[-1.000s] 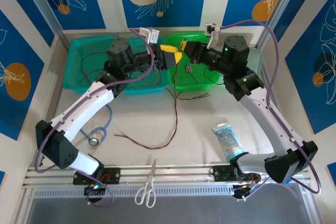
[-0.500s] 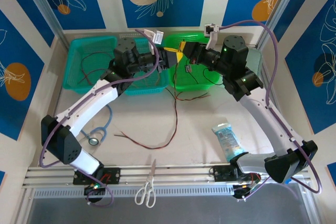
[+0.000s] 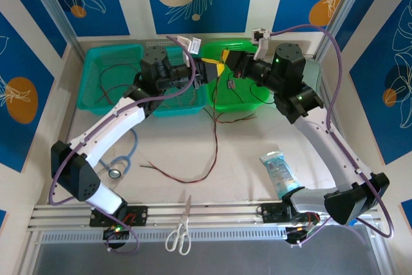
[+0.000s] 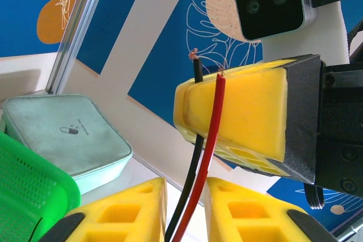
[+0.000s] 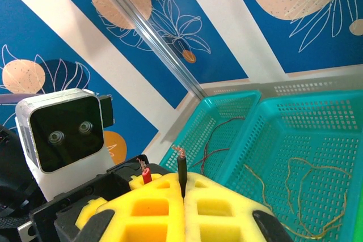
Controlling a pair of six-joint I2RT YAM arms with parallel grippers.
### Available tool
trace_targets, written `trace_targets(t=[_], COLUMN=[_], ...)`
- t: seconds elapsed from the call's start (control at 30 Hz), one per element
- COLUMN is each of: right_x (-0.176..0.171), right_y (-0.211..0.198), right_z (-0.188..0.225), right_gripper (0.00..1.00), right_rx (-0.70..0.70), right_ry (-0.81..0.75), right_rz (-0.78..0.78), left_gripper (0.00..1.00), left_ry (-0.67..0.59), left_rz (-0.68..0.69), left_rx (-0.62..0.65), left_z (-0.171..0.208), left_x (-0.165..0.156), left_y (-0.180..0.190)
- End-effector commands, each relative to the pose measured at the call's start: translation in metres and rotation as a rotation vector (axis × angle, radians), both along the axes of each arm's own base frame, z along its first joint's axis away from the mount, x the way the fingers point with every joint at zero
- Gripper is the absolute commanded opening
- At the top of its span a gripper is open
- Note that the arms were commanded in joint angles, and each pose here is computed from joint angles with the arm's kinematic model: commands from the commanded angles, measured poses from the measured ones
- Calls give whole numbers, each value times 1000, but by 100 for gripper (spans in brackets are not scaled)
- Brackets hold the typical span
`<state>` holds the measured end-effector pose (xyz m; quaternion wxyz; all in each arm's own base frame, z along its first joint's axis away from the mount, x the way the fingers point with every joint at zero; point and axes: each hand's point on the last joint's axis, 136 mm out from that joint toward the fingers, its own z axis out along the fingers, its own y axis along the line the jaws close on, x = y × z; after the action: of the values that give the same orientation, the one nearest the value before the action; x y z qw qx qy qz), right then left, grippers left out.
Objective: Untangle the cables
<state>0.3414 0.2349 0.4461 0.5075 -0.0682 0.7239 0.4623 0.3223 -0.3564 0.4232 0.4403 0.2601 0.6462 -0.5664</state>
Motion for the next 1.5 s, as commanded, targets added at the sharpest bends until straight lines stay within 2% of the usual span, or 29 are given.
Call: trace_targets(t=[0.0, 0.4, 0.57, 0.87, 1.3, 1.33, 1.47], right_x=[-5, -2, -3, -1, -2, -2, -3], right_y=[-6, -5, -5, -4, -4, -4, -3], right_z=[9, 6, 6, 2, 1, 1, 3], right_gripper=[0, 0, 0, 0, 0, 0, 0], right_rx=[4, 3, 1, -4, -6, -5, -4], right_ry=[-32, -23, -23, -15, -12, -12, -17], right_rz=[-8, -4, -3, -4, 2, 2, 5], left_gripper=[24, 25, 20, 22, 19, 18, 1], left_ry=[-46, -61, -55, -58, -64, -64, -52], left_rz=[-2, 2, 1, 4, 4, 3, 1], left_rx=[-41, -73, -74, -81, -96, -94, -89], left_z=[26, 37, 36, 39, 45, 44, 39], left_x=[-9, -10, -9, -10, -11, -11, -10], left_y=[4, 5, 4, 5, 7, 7, 5])
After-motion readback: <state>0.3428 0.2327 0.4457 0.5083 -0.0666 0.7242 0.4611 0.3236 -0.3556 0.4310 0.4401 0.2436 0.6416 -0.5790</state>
